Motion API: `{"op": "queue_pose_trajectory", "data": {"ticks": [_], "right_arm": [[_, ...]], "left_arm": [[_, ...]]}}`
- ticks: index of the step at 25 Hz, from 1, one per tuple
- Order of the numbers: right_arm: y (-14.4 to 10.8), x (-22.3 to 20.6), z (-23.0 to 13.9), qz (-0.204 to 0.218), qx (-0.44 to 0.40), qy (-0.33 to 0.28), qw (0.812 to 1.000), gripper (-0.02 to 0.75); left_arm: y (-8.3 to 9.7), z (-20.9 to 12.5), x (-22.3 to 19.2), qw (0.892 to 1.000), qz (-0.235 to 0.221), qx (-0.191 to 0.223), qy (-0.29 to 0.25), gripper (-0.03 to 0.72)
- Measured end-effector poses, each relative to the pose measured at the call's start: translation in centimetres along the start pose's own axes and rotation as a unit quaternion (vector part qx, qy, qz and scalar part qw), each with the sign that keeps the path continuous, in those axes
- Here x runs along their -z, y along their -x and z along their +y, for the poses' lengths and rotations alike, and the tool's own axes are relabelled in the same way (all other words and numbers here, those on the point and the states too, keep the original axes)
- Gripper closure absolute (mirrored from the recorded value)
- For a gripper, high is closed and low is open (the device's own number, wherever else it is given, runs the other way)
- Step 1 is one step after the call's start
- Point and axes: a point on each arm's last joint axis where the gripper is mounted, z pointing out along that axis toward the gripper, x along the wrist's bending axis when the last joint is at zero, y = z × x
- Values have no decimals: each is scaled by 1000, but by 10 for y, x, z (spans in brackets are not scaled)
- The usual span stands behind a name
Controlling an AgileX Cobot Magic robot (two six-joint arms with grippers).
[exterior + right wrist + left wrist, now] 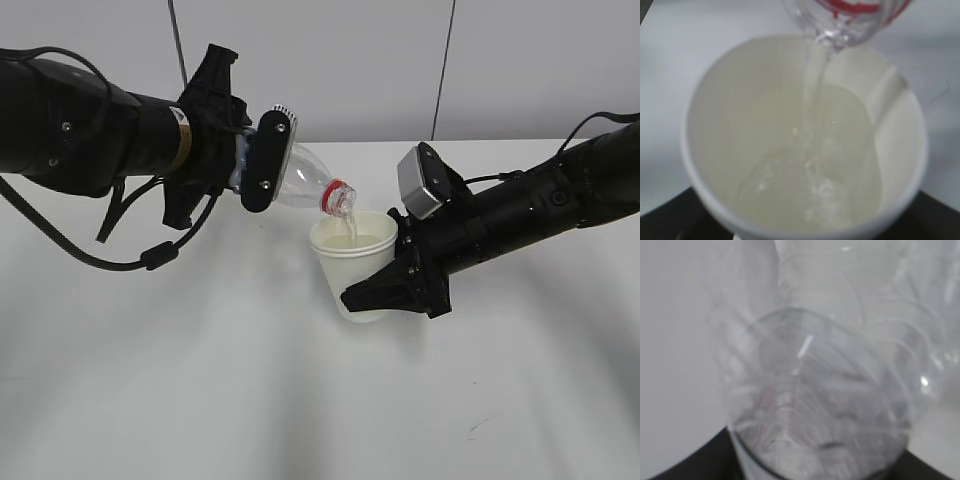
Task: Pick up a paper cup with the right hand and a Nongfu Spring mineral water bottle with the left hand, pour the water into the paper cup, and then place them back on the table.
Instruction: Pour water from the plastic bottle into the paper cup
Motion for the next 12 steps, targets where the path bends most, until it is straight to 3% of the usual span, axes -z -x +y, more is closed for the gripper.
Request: {"op": "queue_pose_trajectory", "data": {"ticks": [12], "right_arm": [[0, 0, 0, 0, 1, -1, 1000, 258]], "left_arm": [[0, 0, 0, 1000, 0, 0, 0, 357]]}}
